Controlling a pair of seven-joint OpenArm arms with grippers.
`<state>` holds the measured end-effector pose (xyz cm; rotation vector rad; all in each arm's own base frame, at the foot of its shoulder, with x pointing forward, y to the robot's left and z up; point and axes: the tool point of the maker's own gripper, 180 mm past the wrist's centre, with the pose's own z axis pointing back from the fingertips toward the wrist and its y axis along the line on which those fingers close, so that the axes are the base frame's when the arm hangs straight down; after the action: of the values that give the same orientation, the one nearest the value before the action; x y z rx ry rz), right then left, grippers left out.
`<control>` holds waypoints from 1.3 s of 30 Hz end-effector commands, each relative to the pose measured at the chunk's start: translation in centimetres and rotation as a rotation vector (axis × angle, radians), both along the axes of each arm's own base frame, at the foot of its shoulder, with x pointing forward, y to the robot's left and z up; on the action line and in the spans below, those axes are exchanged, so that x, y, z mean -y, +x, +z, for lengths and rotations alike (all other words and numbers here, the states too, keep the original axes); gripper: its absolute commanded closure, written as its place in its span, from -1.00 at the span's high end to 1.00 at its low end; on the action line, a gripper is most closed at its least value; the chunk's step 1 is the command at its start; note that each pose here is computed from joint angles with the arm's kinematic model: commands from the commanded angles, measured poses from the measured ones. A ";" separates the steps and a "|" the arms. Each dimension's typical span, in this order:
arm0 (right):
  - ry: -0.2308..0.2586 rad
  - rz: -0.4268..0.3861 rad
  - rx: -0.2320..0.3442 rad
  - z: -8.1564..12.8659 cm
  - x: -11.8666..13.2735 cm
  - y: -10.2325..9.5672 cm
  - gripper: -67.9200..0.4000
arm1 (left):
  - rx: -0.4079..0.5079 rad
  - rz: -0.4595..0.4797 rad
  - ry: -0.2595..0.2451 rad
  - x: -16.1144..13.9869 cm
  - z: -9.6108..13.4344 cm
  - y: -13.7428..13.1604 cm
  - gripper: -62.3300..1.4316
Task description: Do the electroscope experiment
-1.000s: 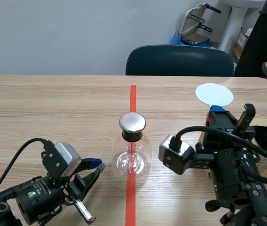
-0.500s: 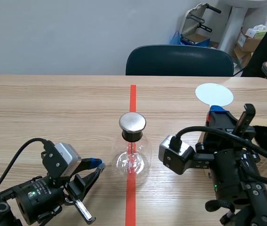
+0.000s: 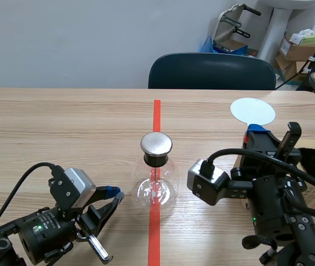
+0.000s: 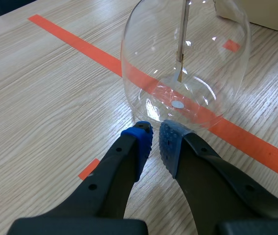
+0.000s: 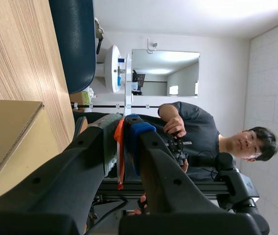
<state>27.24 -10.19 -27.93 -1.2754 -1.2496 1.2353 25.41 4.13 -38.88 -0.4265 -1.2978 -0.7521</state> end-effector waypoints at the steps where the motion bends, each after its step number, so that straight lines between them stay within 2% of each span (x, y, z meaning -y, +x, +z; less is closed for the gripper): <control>1: -0.003 -0.002 0.017 0.5 0.2 0.1 -0.96 | 0.025 -0.001 -0.032 0.5 0.9 0.3 -0.68; 17: -0.004 0.003 0.017 0.5 0.2 0.1 -0.96 | 0.025 -0.001 -0.032 0.5 0.9 0.3 -0.68; 21: -0.007 0.044 0.015 0.4 -0.6 0.1 -0.96 | 0.025 -0.001 -0.032 0.5 0.9 0.3 -0.68; 24: -0.012 0.117 0.011 0.3 -1.9 0.0 -0.96 | 0.025 -0.001 -0.032 0.5 0.9 0.3 -0.68; 33: -0.034 0.434 -0.004 -0.1 -7.3 -1.7 -0.96 | 0.025 -0.001 -0.032 0.5 0.9 0.3 -0.68; 39: -0.043 0.578 -0.012 -0.3 -9.6 -3.0 -0.96 | 0.025 -0.001 -0.032 0.5 0.9 0.3 -0.68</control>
<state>24.01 -0.35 -28.60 -0.9387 -1.6496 1.6796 25.41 4.13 -38.88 -0.4265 -1.2978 -0.7521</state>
